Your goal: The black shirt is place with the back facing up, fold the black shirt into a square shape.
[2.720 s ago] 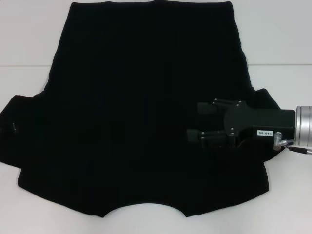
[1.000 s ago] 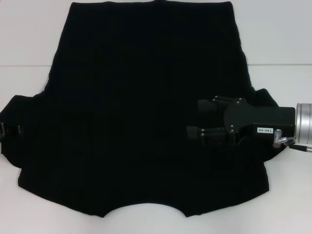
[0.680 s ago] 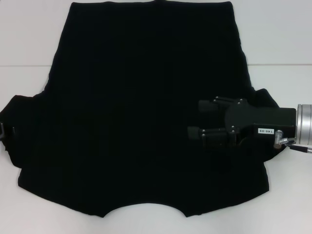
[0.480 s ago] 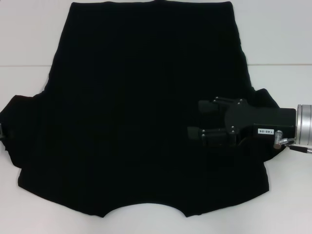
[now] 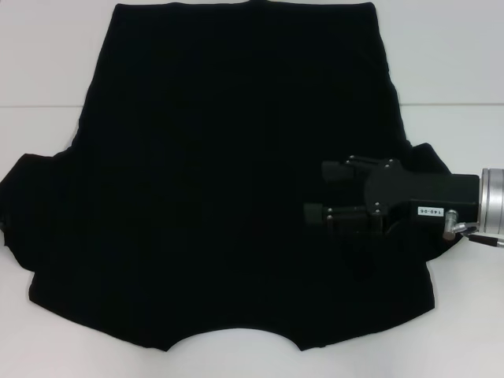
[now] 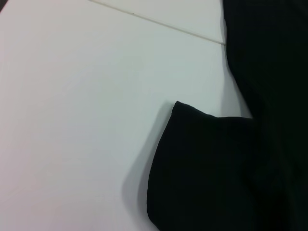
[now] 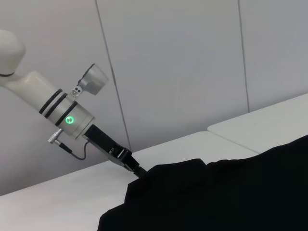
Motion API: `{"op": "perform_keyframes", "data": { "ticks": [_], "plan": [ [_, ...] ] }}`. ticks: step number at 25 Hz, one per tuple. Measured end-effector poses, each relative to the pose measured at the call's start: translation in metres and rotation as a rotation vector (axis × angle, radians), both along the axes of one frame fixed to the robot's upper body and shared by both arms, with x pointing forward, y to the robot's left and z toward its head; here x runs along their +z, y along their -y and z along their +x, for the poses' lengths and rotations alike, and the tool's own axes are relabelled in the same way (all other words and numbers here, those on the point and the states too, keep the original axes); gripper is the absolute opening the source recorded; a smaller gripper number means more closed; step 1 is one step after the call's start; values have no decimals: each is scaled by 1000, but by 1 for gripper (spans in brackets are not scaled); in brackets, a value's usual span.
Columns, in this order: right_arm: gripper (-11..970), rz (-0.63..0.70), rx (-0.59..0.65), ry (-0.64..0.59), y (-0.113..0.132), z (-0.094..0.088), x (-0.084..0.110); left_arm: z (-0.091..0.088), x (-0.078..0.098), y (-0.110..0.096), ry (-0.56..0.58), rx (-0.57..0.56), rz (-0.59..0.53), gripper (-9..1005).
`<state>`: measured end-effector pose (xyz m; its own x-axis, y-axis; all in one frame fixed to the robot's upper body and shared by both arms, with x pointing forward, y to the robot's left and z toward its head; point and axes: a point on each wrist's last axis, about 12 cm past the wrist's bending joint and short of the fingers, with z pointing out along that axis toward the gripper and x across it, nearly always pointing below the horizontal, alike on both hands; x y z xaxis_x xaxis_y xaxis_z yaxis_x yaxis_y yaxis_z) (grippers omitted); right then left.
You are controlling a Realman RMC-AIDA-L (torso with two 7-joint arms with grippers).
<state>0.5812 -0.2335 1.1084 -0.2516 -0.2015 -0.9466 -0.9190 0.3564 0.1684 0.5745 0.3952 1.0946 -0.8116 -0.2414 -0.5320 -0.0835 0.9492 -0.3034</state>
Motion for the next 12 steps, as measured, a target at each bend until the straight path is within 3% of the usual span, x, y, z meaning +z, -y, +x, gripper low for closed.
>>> {"op": "perform_keyframes", "data": {
  "ticks": [3,12],
  "plan": [
    [942,3,-5,1,1,0,0,0,1,-1,2,2,6,-3],
    [942,8,-7,-3,0,-1,-1,-4,5,-10,0,20,30,1]
  ]
}}
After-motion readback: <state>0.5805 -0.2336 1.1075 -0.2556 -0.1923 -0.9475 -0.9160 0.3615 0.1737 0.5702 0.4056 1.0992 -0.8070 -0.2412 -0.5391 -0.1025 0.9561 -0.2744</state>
